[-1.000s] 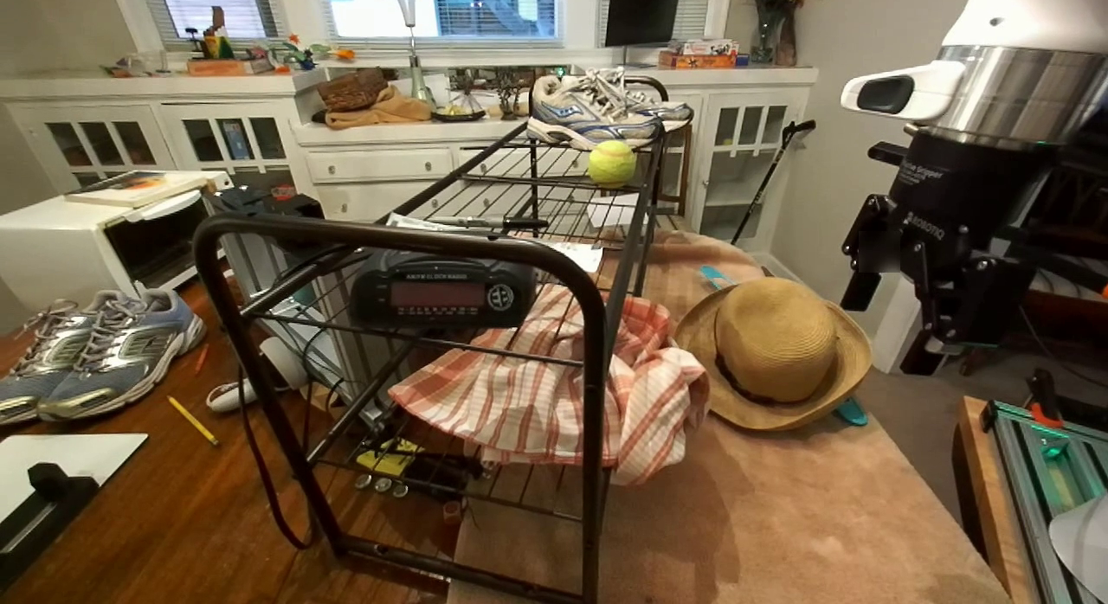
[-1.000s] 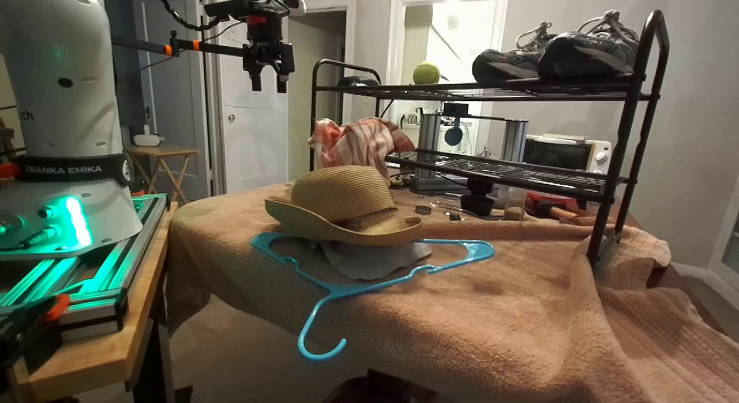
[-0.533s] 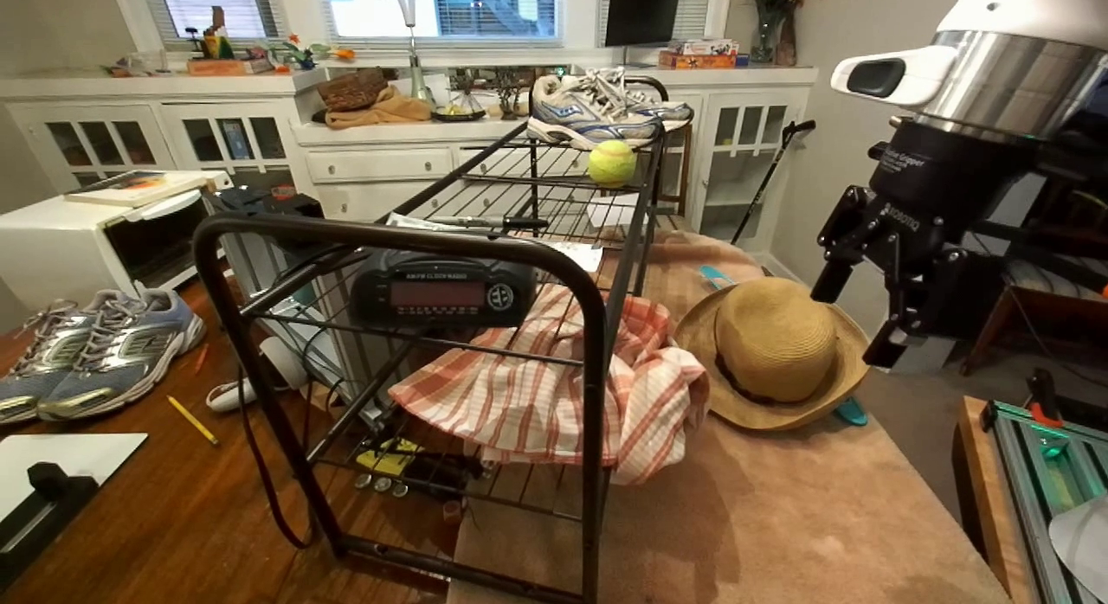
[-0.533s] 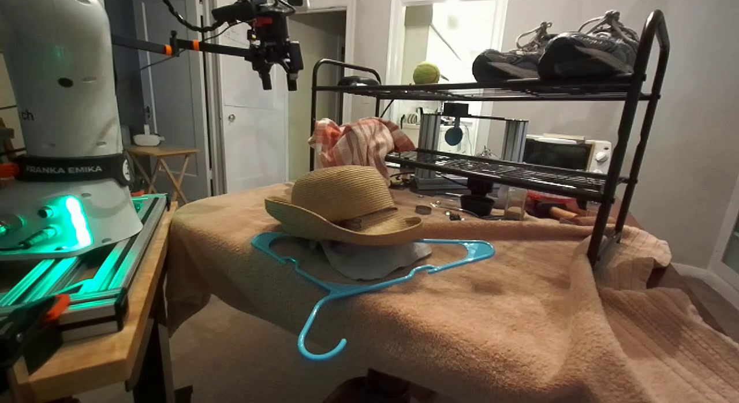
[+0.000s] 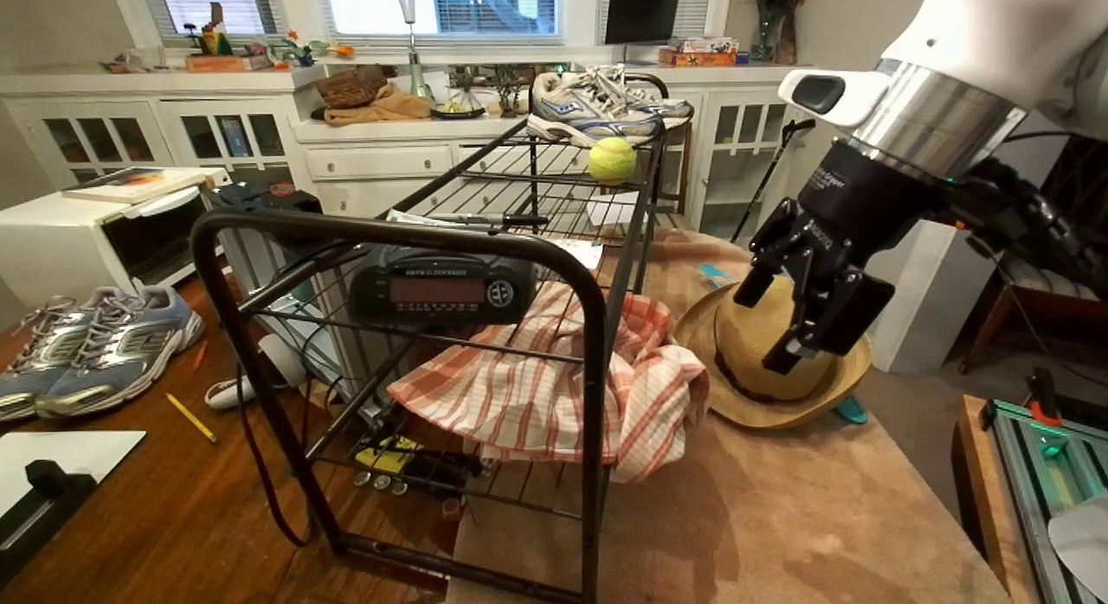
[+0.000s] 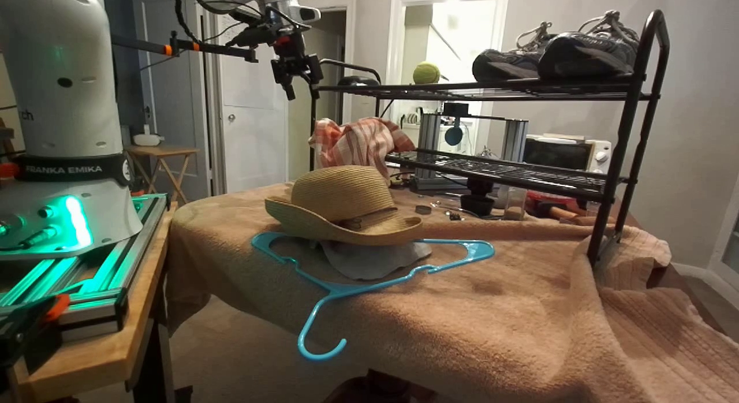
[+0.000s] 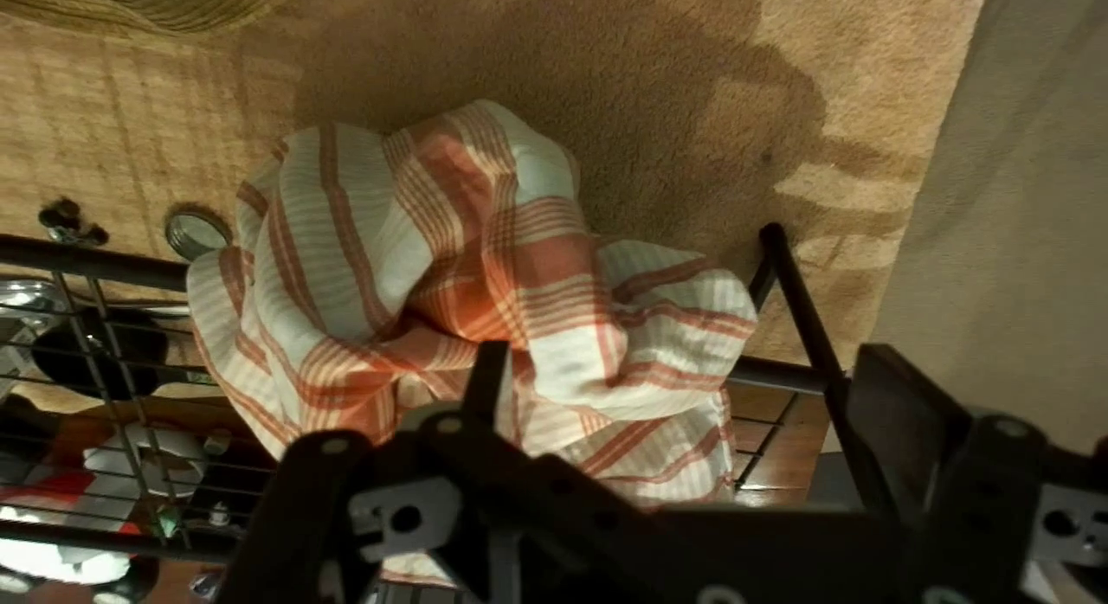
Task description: Put the orange and white towel on the top rack
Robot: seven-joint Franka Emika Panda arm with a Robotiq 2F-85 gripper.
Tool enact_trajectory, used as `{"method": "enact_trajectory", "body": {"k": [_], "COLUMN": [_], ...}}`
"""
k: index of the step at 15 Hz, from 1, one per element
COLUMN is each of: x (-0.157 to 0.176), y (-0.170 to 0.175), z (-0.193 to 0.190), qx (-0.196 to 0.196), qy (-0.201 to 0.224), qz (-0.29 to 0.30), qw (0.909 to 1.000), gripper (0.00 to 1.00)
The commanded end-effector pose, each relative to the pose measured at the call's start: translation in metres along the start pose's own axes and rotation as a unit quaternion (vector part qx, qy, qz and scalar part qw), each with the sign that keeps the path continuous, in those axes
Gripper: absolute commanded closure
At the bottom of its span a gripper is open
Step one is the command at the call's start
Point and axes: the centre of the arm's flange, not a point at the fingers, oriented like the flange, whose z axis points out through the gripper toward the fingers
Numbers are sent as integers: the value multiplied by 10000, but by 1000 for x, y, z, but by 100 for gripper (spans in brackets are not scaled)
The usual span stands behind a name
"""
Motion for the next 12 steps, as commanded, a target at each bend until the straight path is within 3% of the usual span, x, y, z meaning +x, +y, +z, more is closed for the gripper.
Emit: {"method": "enact_trajectory", "body": {"k": [1,7,8,10,12], "x": [-11,-14,-15,-16,-16], "y": [7,9,8,5,4], "z": [38,68,71,76,80], "qx": [-259,-290,-230,-179,-199], "qy": [69,-3,-38,-90,-101], "qz": [208,98,73,51,-6], "qw": [9994,9995,9997,9998,9997], "gripper": [0,0,23,34,51]}}
